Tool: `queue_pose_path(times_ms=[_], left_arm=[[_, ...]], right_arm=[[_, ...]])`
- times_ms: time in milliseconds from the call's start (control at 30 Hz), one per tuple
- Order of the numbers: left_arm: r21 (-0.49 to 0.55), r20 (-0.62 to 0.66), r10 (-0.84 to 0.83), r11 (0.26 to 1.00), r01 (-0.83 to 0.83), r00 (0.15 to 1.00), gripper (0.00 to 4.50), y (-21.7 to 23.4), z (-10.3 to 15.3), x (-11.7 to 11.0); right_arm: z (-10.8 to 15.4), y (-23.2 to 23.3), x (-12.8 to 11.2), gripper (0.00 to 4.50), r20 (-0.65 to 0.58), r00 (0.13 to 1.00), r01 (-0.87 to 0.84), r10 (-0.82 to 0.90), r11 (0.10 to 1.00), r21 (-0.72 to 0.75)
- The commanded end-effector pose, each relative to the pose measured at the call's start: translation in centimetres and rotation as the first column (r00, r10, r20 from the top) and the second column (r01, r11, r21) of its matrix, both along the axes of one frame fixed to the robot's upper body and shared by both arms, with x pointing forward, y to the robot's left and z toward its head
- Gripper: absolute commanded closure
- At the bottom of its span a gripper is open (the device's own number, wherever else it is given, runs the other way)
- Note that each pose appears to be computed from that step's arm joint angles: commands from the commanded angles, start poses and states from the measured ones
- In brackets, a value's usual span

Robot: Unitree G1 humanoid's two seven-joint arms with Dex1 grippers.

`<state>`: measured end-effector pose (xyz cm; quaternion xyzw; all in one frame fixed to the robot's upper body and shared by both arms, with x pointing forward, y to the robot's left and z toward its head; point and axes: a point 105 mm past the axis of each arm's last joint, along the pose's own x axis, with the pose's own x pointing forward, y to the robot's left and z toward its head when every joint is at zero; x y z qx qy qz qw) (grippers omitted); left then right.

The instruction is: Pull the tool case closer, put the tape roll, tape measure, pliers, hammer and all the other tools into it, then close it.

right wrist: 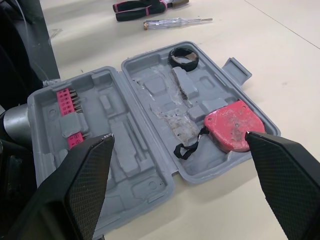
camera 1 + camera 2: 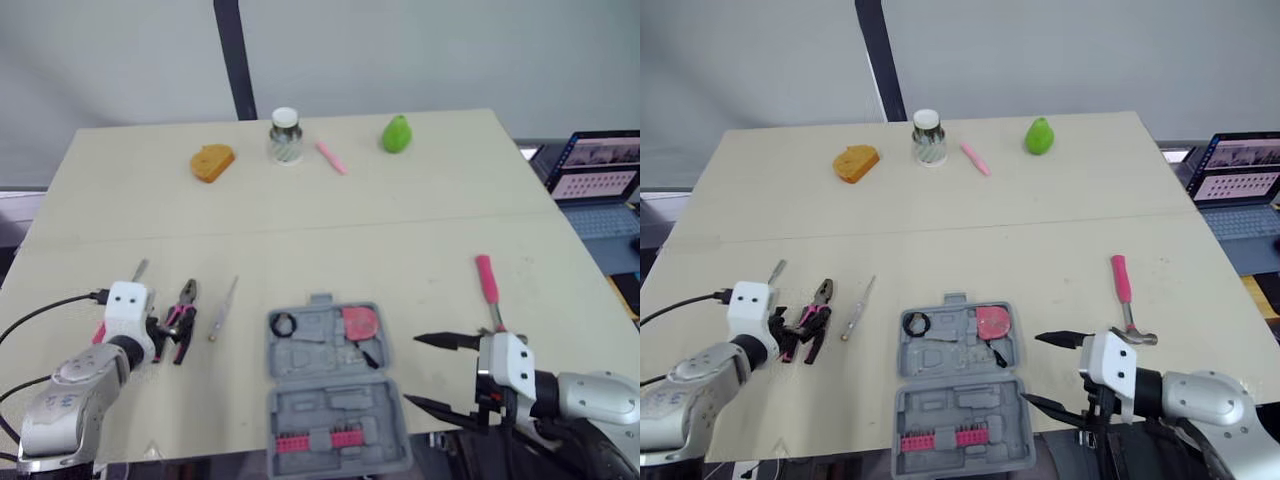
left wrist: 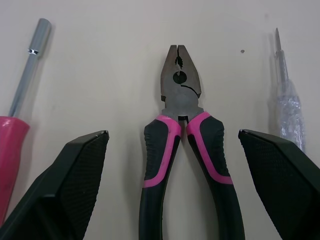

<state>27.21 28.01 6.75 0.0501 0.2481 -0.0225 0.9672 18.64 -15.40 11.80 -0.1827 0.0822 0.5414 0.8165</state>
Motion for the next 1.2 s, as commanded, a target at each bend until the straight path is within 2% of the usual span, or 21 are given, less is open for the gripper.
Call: queue_pose_path(times_ms=[33,300,800,900,967,1000,1200], left_arm=[[0.03,-0.013,0.0,1.0,0.0,1.0,0.0,0.1,0.0,0.3],[0.057,-0.063,-0.004,0.998,0.008,0.998,0.0,0.0,-0.9,0.6],[0.049,-0.096,0.004,0.999,0.001,0.995,0.0,0.1,-2.3,0.4],[0.046,-0.093,0.013,0.999,-0.008,0.996,0.85,0.2,-2.3,0.4],[0.046,-0.092,0.014,0.999,-0.01,0.996,1.87,0.2,-2.3,0.4],[0.047,-0.093,0.015,0.999,-0.011,0.996,2.21,0.2,-2.3,0.4],[0.056,-0.092,0.03,0.998,-0.025,0.995,2.21,0.4,-2.4,0.4]], right_arm=[[1.0,0.3,-0.2,0.06,0.046,0.999,-0.006,0.007,1.0,-0.006],[1.0,0.3,-0.4,0.06,0.045,0.999,0.003,-0.003,1.0,-0.005],[1.0,0.1,-0.4,0.06,0.043,0.999,0.017,-0.017,1.0,-0.006],[1.0,0.0,-0.4,0.0,0.042,0.999,0.019,-0.018,1.0,-0.007],[1.0,0.0,-0.4,0.0,0.041,0.999,0.019,-0.019,1.0,-0.008],[1.0,0.0,-0.4,0.0,0.04,0.999,0.02,-0.02,1.0,-0.008],[1.0,-0.1,-0.4,0.0,0.036,0.999,0.022,-0.021,1.0,-0.01]])
